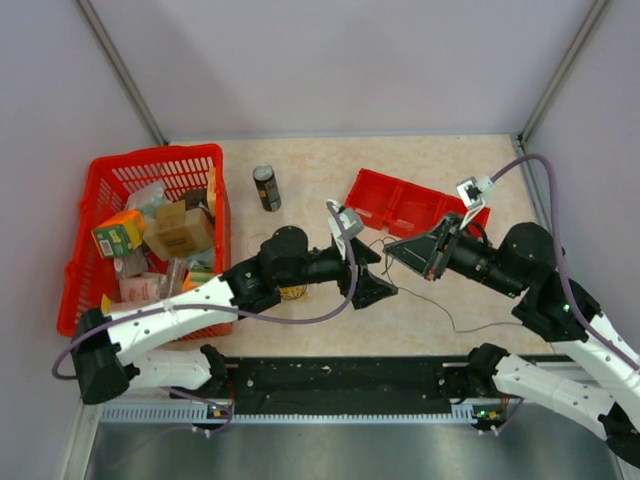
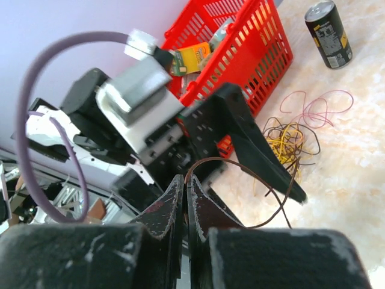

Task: Untangle the cables

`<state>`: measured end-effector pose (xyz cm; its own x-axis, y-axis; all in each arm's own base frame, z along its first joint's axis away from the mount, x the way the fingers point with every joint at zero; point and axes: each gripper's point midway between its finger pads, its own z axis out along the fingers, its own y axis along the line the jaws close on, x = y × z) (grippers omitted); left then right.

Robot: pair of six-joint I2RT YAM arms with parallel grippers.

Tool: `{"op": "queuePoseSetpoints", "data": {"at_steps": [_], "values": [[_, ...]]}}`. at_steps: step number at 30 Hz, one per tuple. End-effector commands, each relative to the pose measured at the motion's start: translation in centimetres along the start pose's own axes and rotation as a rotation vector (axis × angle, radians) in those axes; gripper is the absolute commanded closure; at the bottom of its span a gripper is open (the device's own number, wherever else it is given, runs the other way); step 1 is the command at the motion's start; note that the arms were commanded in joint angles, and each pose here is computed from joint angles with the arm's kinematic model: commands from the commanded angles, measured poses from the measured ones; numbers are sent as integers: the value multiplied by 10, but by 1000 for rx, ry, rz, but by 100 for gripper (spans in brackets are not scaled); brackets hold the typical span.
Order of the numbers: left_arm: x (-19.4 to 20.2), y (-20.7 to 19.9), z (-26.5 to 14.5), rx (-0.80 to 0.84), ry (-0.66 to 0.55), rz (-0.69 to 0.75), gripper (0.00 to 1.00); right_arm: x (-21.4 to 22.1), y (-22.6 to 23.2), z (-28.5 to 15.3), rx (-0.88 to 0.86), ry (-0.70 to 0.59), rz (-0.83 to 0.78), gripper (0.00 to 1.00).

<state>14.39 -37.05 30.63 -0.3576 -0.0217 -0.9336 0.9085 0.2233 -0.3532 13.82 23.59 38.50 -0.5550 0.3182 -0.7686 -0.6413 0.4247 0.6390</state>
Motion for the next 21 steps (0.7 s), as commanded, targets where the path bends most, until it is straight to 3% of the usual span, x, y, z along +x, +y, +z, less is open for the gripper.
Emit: {"op": "queuePoseSetpoints", "data": {"at_steps": [1, 3, 7, 8, 10, 12, 15, 18, 21], "values": [[-47, -38, 21, 144, -145, 47, 5, -11, 22, -9, -89, -43, 9, 100], [-46, -34, 30, 131, -135, 35, 15, -11, 22, -10, -93, -47, 9, 100], [-47, 2, 31, -61, -172, 17, 64, -8, 16, -17, -71, -62, 12, 100], [-50, 7, 27, -93, -197, 17, 82, -5, 12, -17, -60, -60, 19, 100], [-51, 13, 20, -124, -229, 21, 100, 1, 6, -17, -49, -58, 41, 100], [-56, 14, 15, -137, -260, 26, 100, 8, 4, -15, -56, -43, 54, 97], [-65, 28, 0, -243, -281, 46, 100, 17, -7, -14, -25, -21, 37, 81], [-64, 56, -32, -430, -268, 52, 100, 20, -36, -29, 129, -32, -11, 40], [-61, 80, -71, -588, -233, 81, 100, 30, -73, -45, 306, -30, -25, 20]]}}
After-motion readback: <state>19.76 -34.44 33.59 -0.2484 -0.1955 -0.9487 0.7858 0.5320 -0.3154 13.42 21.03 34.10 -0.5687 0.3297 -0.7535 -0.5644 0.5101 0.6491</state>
